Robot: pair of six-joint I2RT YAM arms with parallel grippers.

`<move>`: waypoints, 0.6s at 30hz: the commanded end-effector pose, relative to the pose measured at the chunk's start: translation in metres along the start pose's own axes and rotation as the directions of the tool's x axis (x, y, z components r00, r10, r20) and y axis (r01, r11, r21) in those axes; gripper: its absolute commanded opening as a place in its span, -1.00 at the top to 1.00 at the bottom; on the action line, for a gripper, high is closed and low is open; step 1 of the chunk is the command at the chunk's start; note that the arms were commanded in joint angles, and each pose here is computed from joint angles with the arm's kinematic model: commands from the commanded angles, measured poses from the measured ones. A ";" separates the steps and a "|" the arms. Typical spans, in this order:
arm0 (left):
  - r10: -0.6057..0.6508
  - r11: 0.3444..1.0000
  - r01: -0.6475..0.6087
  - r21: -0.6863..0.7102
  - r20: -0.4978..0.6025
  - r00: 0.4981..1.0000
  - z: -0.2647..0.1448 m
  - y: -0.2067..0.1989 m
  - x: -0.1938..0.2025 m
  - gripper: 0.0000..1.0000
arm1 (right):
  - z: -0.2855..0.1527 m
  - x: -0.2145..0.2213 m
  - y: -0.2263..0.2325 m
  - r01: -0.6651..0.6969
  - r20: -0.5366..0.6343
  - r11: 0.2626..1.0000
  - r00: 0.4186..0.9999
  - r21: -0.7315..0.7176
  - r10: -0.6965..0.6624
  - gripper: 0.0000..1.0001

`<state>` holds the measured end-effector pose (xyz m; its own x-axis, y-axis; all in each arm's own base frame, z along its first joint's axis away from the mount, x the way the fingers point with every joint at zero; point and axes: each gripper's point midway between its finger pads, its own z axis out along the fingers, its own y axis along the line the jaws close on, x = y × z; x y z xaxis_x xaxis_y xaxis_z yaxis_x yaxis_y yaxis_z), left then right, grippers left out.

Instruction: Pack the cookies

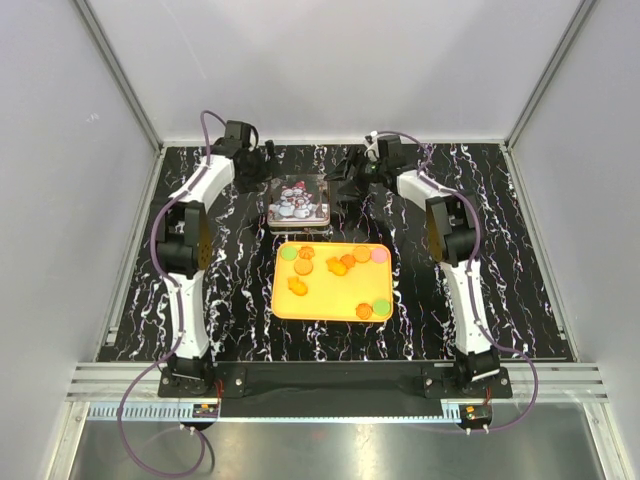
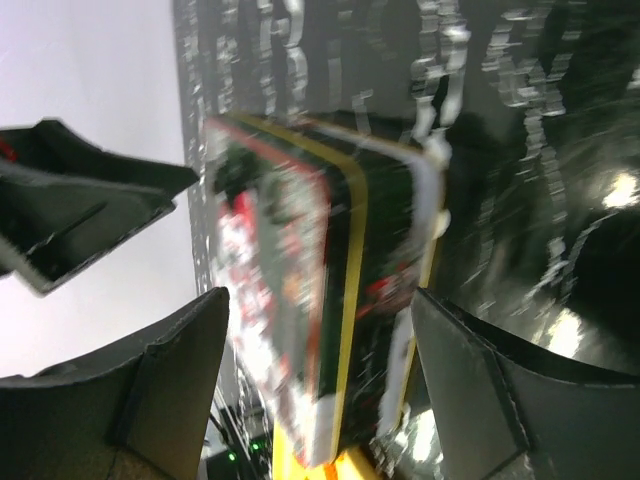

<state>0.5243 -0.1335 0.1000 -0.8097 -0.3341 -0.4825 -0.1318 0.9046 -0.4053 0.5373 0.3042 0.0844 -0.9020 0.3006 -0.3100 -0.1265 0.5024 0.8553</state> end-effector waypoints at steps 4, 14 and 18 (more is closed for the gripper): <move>-0.053 0.996 0.053 0.075 -0.008 0.999 0.031 -0.008 0.008 -0.97 | 0.025 -0.009 -0.006 -0.046 0.021 0.999 0.999 0.008 0.046 -0.62; -0.054 0.997 0.056 0.044 -0.061 0.997 0.043 0.000 0.036 -0.85 | 0.041 0.010 -0.026 -0.117 -0.004 0.991 0.993 0.070 0.117 0.08; -0.046 0.998 0.049 0.047 -0.075 0.996 0.047 -0.002 0.045 -0.84 | 0.045 0.016 -0.030 -0.153 -0.008 0.986 0.988 0.062 0.154 0.36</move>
<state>0.5270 -0.1576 0.0594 -0.8182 -0.3801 -0.4314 -0.1451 0.8626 -0.4847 0.5519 0.3226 0.0578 -0.9083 0.3556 -0.2204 -0.0180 0.4932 0.8697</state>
